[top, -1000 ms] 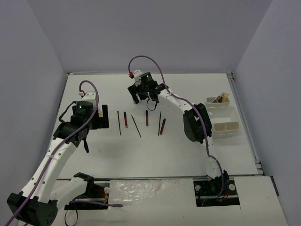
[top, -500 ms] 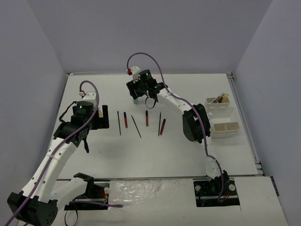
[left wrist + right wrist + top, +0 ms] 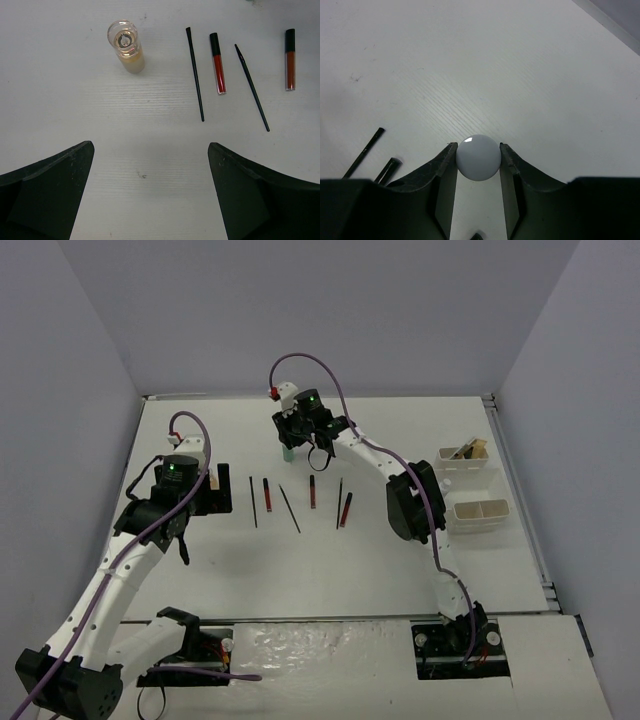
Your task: Organize the makeup
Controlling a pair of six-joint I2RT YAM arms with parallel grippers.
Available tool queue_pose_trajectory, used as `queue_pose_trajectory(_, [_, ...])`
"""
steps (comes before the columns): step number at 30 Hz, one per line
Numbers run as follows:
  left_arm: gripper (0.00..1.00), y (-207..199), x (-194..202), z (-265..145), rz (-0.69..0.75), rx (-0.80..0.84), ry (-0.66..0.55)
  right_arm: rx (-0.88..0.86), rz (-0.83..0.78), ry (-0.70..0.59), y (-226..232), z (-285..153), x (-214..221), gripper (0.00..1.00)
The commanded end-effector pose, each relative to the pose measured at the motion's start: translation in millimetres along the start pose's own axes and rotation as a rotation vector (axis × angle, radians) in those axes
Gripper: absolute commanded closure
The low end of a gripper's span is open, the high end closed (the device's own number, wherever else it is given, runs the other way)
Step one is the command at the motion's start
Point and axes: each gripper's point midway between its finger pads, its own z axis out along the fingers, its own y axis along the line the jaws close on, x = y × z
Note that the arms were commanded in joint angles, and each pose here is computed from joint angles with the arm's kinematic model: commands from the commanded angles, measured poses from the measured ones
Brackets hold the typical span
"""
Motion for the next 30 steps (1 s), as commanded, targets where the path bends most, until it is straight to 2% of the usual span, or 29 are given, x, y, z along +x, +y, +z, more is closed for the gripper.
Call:
queue_pose_trajectory(1, [0.03,-0.9,-17.9,-4.1,-0.028,0.005,-0.051,0.009,-0.036,-0.148,2.3,-22.1,-59.2,0.97])
queue_pose_trajectory(5, [0.03,-0.9,-18.1,-4.2,-0.028,0.005,-0.052,0.038,-0.037,-0.182,0.6,-47.7,-78.3,1.0])
queue_pose_trajectory(7, [0.03,-0.9,-18.3,-4.6,-0.028,0.005,-0.053,0.062,-0.028,-0.174,-3.4,-57.7,-74.3,1.0])
queue_pose_trajectory(8, [0.03,-1.2,-18.7,-4.9,-0.03,0.007,-0.055,0.083,-0.021,-0.196,-6.9,-71.8,-84.9,1.0])
queue_pose_trajectory(10, [0.03,-1.7,-18.9,-5.4,-0.03,0.011,-0.057,0.135,-0.001,-0.175,-15.1,-85.0,-75.0,1.0])
queue_pose_trajectory(14, [0.03,-2.6,-19.5,-6.1,-0.031,0.016,-0.058,0.237,0.048,-0.207,-32.1,-137.4,-82.5,1.0])
queue_pose_trajectory(16, [0.03,-2.4,-20.0,-7.2,-0.033,0.018,-0.062,0.332,0.115,-0.21,-59.3,-173.7,-71.2,1.0])
queue_pose_trajectory(25, [0.03,-2.6,-20.0,-7.9,-0.038,0.025,-0.063,0.668,0.346,-0.232,-130.3,-319.6,-4.8,1.0])
queue_pose_trajectory(30, [0.03,-3.1,-20.3,-7.9,-0.041,0.029,-0.064,0.798,0.478,-0.251,-147.2,-381.6,32.2,1.0])
